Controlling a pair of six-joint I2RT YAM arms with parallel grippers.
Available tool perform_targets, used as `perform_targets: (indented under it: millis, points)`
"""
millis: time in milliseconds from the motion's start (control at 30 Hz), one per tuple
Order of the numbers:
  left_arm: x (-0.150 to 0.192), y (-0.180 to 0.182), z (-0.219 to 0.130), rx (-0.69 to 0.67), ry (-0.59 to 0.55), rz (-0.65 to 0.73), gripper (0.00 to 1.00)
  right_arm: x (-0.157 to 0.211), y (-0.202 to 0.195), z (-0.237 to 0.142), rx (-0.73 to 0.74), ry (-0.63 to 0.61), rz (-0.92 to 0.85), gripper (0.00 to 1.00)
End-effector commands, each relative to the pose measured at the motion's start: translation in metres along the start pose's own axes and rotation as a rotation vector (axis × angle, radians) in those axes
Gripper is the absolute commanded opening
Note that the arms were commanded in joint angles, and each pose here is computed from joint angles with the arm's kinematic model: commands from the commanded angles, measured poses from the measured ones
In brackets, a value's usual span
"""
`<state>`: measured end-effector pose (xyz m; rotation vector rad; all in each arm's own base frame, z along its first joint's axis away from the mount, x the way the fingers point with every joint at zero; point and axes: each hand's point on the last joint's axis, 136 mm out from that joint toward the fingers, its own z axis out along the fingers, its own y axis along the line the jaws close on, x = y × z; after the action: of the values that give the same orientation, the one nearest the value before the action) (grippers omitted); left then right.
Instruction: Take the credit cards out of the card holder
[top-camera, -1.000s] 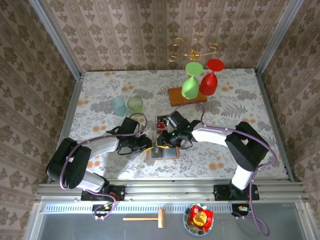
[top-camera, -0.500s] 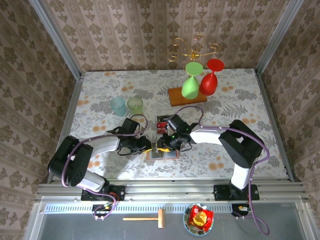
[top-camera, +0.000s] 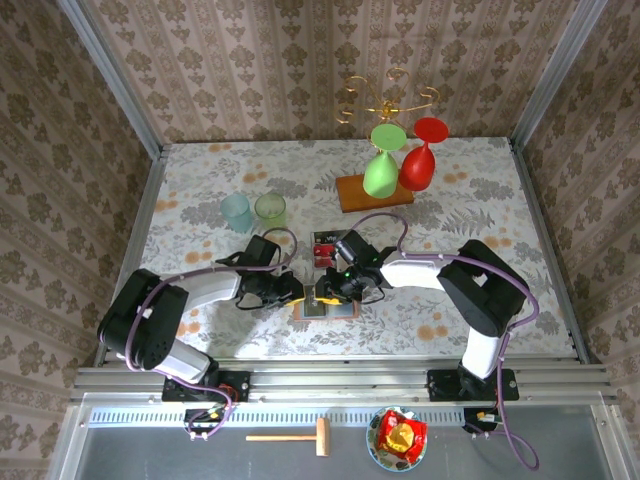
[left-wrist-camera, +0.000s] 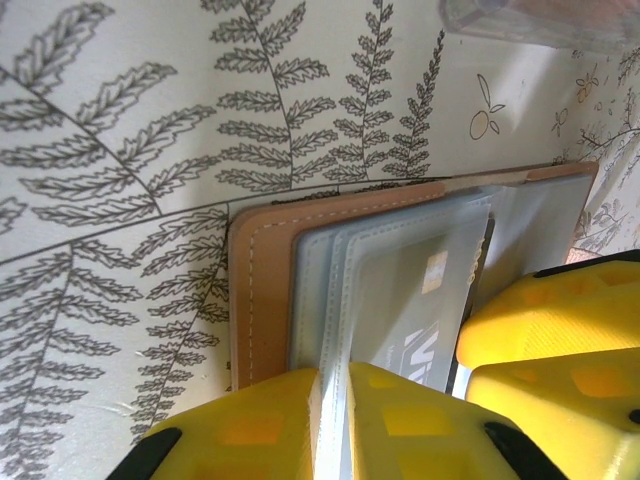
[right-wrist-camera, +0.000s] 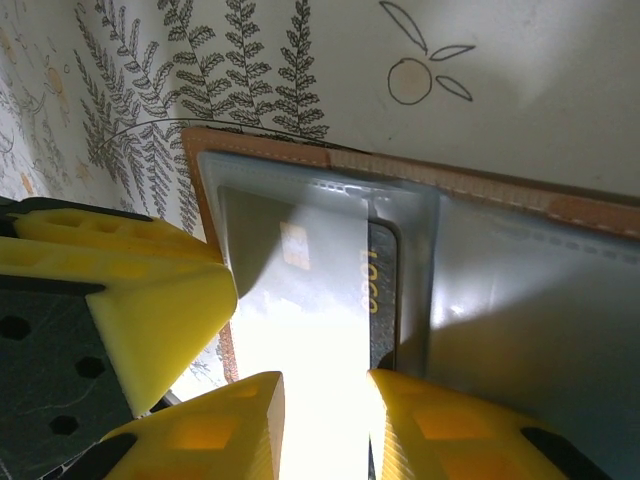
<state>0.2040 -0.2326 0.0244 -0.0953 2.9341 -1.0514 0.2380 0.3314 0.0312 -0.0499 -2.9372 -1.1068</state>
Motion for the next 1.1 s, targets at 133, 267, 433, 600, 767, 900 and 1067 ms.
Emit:
perform_targets:
  millis: [133,267,433,600,767,900,1067]
  points:
    - [0.006,0.023,0.002,-0.097,0.035,-0.016,0.15,0.000,-0.016,-0.011,0.072,-0.034,0.003,0.29]
    - [0.002,0.021,-0.001,-0.096,0.033,-0.012,0.15,-0.004,-0.014,-0.016,0.068,-0.048,-0.002,0.29]
    - [-0.006,0.005,-0.009,-0.072,0.012,0.017,0.15,-0.005,-0.004,-0.020,0.024,-0.049,-0.004,0.29]
    - [-0.010,-0.010,-0.018,-0.054,-0.001,0.041,0.16,-0.007,0.000,-0.029,0.001,-0.073,-0.004,0.29]
    - [-0.007,-0.028,-0.013,-0.026,0.010,0.059,0.15,-0.009,-0.007,-0.030,-0.001,-0.072,0.006,0.28]
    - [-0.001,-0.030,-0.002,-0.034,0.044,0.059,0.12,-0.010,-0.006,-0.025,-0.019,-0.053,0.009,0.27]
    - [0.004,-0.016,0.005,-0.074,0.067,0.048,0.08,-0.010,-0.007,-0.021,-0.027,-0.039,0.008,0.27]
